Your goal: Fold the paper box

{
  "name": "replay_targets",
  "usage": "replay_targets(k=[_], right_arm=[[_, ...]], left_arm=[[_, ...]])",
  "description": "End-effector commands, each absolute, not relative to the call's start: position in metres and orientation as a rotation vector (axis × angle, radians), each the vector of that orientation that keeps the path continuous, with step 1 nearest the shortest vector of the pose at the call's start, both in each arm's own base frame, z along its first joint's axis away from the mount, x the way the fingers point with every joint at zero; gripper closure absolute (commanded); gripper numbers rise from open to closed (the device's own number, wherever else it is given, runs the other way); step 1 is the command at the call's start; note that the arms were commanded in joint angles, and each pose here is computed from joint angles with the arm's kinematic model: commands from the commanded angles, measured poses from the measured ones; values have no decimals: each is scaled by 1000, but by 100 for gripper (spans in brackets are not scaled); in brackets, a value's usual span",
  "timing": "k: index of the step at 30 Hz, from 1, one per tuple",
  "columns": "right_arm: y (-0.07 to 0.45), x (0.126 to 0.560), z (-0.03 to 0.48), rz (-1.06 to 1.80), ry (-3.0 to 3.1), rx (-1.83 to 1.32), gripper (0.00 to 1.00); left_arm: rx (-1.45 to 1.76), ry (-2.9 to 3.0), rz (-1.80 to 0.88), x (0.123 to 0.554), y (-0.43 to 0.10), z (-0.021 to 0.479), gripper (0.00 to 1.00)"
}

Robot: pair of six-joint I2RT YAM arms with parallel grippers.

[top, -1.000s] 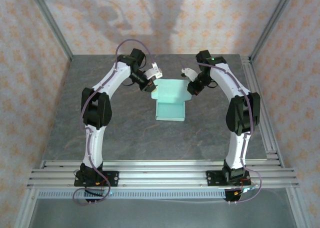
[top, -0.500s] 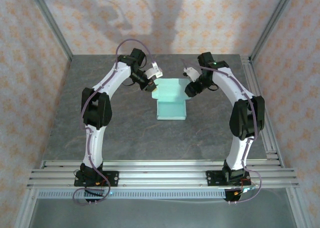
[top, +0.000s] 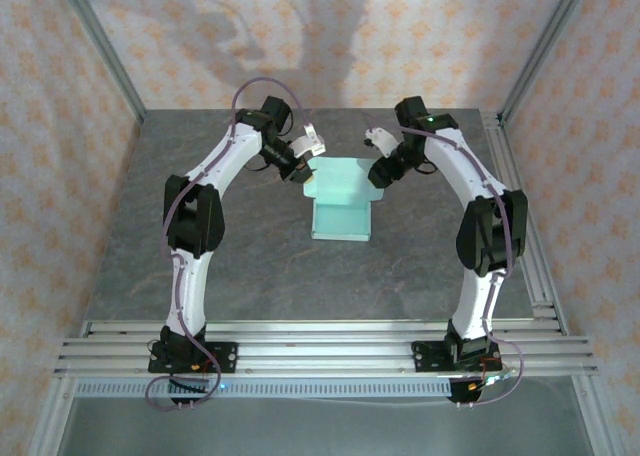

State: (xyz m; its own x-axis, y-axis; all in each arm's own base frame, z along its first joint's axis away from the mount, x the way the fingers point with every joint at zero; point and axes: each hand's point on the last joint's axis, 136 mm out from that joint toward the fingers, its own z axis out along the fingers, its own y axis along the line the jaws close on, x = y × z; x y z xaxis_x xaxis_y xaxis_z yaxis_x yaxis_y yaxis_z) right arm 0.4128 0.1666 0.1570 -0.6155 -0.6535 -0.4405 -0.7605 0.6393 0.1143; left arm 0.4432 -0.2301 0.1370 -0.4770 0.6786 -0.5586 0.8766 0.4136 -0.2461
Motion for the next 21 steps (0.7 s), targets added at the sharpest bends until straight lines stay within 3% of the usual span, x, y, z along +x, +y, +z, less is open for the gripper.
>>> replay_targets(k=[1, 4, 10, 15, 21], right_arm=[[167, 404, 149, 485, 2546, -1168, 57], [169, 404, 147, 502, 2555, -1174, 69], [168, 406, 143, 493, 2565, -1176, 77], [167, 405, 146, 488, 2569, -1177, 99], [164, 406, 149, 454, 2580, -1133, 100]], left_arm=[[1351, 2312, -753, 441, -230, 135, 100], [1355, 2312, -752, 441, -229, 134, 100], [1359, 2310, -750, 441, -229, 136, 100], [1358, 2312, -750, 441, -229, 135, 100], [1304, 2323, -742, 446, -230, 140, 100]])
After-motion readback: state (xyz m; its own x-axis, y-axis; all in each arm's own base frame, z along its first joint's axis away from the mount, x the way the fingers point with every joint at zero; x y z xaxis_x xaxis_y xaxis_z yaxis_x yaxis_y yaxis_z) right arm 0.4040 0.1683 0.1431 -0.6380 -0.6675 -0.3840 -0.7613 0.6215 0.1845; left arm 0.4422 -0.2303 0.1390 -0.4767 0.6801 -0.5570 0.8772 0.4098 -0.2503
